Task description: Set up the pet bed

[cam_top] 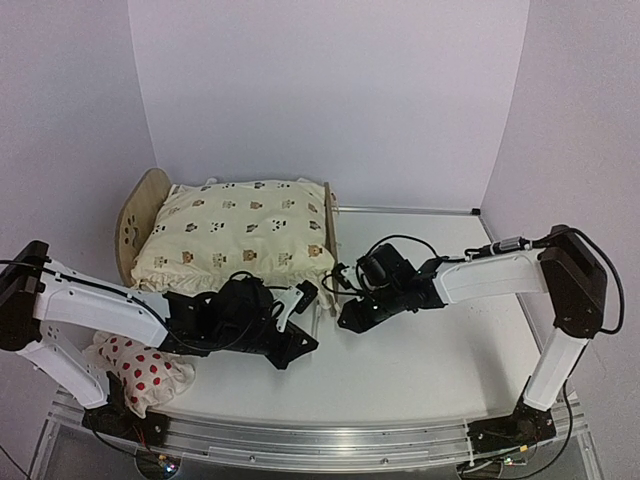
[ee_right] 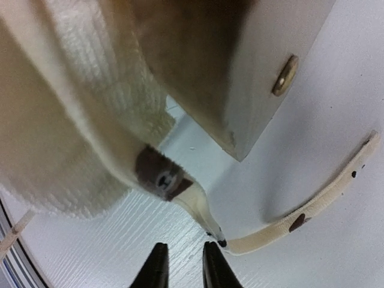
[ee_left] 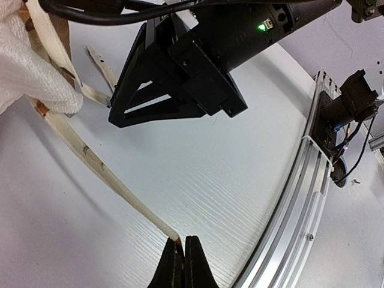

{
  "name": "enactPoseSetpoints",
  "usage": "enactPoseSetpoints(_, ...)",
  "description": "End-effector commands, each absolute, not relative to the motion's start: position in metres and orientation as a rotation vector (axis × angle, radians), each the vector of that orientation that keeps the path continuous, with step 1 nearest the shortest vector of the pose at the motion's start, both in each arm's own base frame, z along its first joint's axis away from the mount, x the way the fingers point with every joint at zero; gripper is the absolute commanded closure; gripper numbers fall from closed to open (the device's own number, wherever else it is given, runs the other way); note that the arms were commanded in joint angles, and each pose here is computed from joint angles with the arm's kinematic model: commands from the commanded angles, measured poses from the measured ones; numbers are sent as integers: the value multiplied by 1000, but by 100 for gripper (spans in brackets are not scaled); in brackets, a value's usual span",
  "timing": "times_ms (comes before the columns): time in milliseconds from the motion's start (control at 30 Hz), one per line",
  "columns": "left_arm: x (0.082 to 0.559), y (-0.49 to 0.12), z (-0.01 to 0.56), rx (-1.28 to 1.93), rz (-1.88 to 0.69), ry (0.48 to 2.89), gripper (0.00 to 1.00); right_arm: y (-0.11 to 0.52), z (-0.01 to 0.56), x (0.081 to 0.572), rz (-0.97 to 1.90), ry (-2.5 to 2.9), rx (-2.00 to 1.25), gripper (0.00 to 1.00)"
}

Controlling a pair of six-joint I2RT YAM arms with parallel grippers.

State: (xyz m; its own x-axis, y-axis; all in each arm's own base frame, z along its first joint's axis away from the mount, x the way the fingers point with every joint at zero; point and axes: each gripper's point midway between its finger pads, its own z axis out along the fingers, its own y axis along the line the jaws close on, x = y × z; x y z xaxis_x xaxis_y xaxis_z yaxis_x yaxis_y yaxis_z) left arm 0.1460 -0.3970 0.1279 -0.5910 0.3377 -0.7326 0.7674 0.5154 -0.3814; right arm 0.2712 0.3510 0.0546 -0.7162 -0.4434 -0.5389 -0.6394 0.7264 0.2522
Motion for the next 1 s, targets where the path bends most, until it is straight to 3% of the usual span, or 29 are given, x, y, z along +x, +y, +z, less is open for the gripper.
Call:
enactPoseSetpoints(0, 144, -397, 150, 888, -995, 2083, 100, 366, 57, 269, 631, 2473, -852, 83)
enactPoseSetpoints(167, 143, -392, 150, 888, -1000, 2072, 100, 364, 52, 268, 585, 2443, -878, 81)
enactPoseSetpoints(267, 141, -390, 149, 888, -1004, 2070, 100, 356, 50, 271, 535, 2392, -869, 59)
enactPoseSetpoints(367, 140, -388, 148, 890, -1004, 2072, 100, 349, 55, 277, 510, 2318, -836, 48)
enactPoseSetpoints(833, 140, -386, 146, 882, -1004, 2081, 100, 346, 67, 287, 509, 2114, -811, 34)
enactPoseSetpoints(967, 141, -387, 145, 880, -1000, 2085, 100, 351, 61, 299, 465, 2102, -810, 34)
